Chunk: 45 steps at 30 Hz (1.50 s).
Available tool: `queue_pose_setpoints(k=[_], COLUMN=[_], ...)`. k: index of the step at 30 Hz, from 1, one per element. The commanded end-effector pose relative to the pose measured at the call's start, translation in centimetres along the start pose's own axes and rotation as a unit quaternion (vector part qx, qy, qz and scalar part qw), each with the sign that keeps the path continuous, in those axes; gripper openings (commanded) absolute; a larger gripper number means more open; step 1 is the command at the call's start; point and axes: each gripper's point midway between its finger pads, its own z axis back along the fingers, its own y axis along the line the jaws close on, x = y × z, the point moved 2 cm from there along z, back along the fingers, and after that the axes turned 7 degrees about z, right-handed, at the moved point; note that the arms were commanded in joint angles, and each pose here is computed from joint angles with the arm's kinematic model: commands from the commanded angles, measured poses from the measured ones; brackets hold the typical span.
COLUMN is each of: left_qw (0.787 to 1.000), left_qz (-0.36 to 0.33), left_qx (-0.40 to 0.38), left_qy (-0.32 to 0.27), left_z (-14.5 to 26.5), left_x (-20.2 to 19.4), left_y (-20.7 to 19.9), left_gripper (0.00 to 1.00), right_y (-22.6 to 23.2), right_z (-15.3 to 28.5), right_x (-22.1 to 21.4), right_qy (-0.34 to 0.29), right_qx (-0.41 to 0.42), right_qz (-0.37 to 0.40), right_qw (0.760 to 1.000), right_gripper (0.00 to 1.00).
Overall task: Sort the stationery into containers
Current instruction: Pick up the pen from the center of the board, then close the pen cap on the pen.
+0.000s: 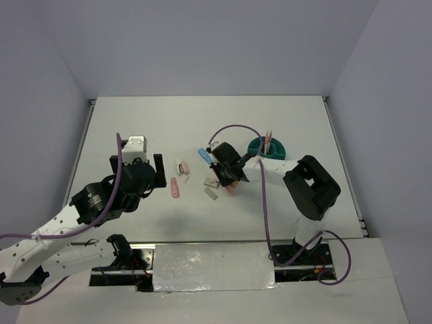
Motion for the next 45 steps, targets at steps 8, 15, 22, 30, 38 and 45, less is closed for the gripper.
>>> queue_pose_setpoints(k=[8,15,22,30,38,45], left_qw=[0.983,0.969,0.947,0.939,0.934,0.930], left_qz=[-0.032,-0.095,-0.132,-0.133,-0.128,-0.132], left_qx=[-0.115,-0.087,-0.096,-0.065,-0.035,-0.016], left_qy=[0.140,0.211,0.276,0.309,0.332,0.342], left_z=[-6.3,-13.2,-17.7,-18.7,-19.5,-20.3], left_x=[-7.5,-10.9,-13.2,-14.6,-16.1,-17.4], left_y=[-8.6,-10.4,-9.7,-8.7,-7.3,-6.2], left_gripper=[0.96,0.94,0.74,0.56,0.48,0.46], right_y=[-1.5,-1.9,-1.1,-1.0,-0.5,0.2], right_z=[11.2,17.2,19.7,21.0,21.5,21.5], right_x=[7.3,5.6,3.0,2.0,2.6,2.7], right_qy=[-0.152,-0.181,-0.208,-0.222,-0.232,-0.231], right_qx=[-0.043,-0.043,-0.004,0.000,0.018,0.027], right_qz=[-0.099,-0.122,-0.122,-0.116,-0.114,-0.101], right_qw=[0.982,0.975,0.970,0.968,0.966,0.967], right_gripper=[0.00,0.00,0.00,0.00,0.00,0.00])
